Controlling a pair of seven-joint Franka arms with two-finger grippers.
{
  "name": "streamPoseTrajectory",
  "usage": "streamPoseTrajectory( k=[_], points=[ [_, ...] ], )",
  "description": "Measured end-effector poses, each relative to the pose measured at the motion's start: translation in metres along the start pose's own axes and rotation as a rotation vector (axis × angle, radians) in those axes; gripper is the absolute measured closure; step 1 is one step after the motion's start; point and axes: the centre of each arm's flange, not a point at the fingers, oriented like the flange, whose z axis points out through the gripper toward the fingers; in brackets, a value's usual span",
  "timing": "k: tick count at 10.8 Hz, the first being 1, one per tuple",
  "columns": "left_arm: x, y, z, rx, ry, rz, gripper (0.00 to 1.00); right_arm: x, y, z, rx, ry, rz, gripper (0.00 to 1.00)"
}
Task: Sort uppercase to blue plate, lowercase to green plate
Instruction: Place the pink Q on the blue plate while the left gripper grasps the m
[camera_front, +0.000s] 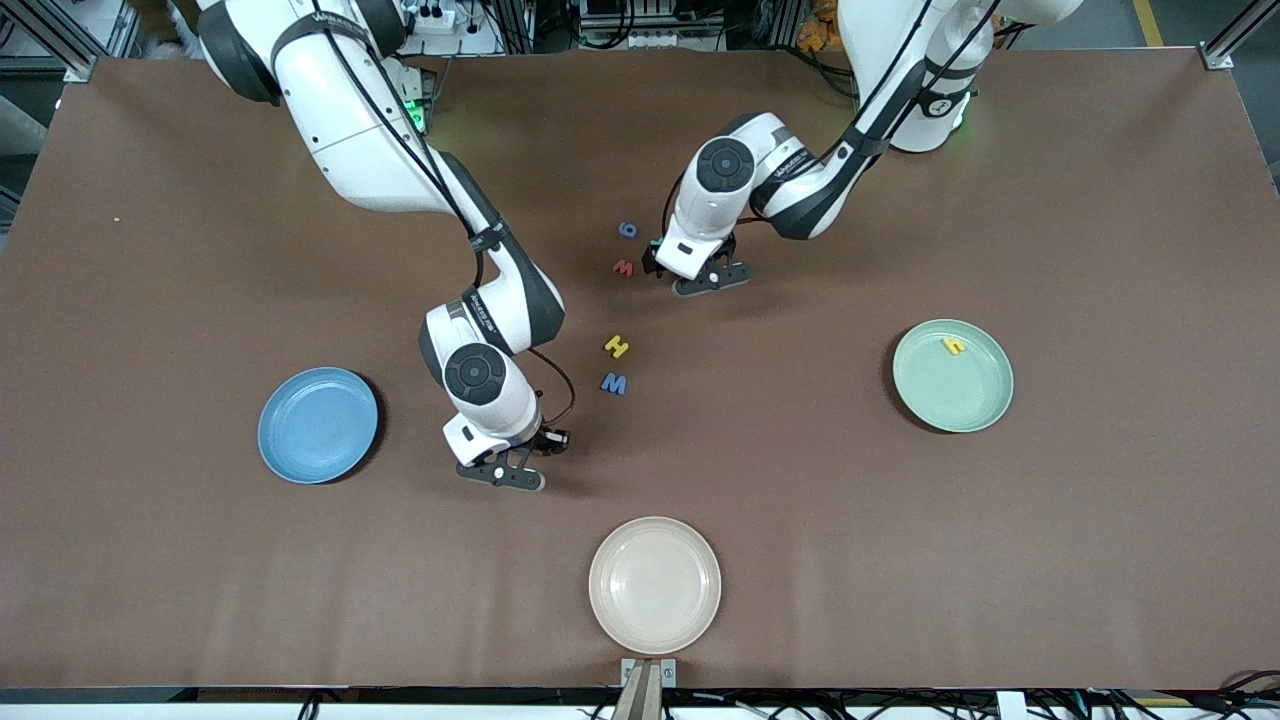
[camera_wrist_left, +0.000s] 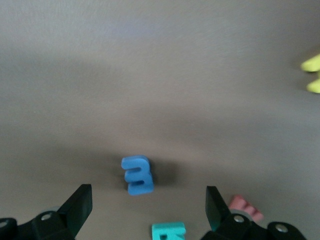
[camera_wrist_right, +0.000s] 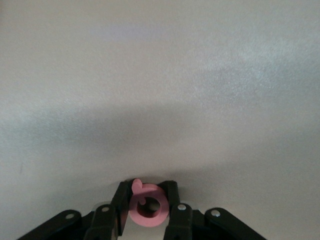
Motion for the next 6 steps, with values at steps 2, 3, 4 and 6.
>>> streamPoseTrajectory(
  k=[2, 3, 4, 6],
  points=[
    [-0.001, -0.005, 0.014, -0.001, -0.01, -0.064, 0.0, 0.017, 0.015, -0.027, -0.015, 0.016, -0.008, 0.65],
    [-0.001, -0.005, 0.015, 0.0, -0.01, -0.085, 0.01, 0.027, 0.03, -0.046, -0.035, 0.006, -0.033, 0.65],
    [-0.001, -0.005, 0.015, 0.0, -0.006, -0.09, 0.03, 0.038, 0.045, -0.065, -0.044, -0.002, -0.056, 0.65],
    [-0.003, -0.004, 0.015, 0.007, 0.012, -0.08, 0.12, 0.056, 0.078, -0.094, -0.055, -0.027, -0.104, 0.65]
  ],
)
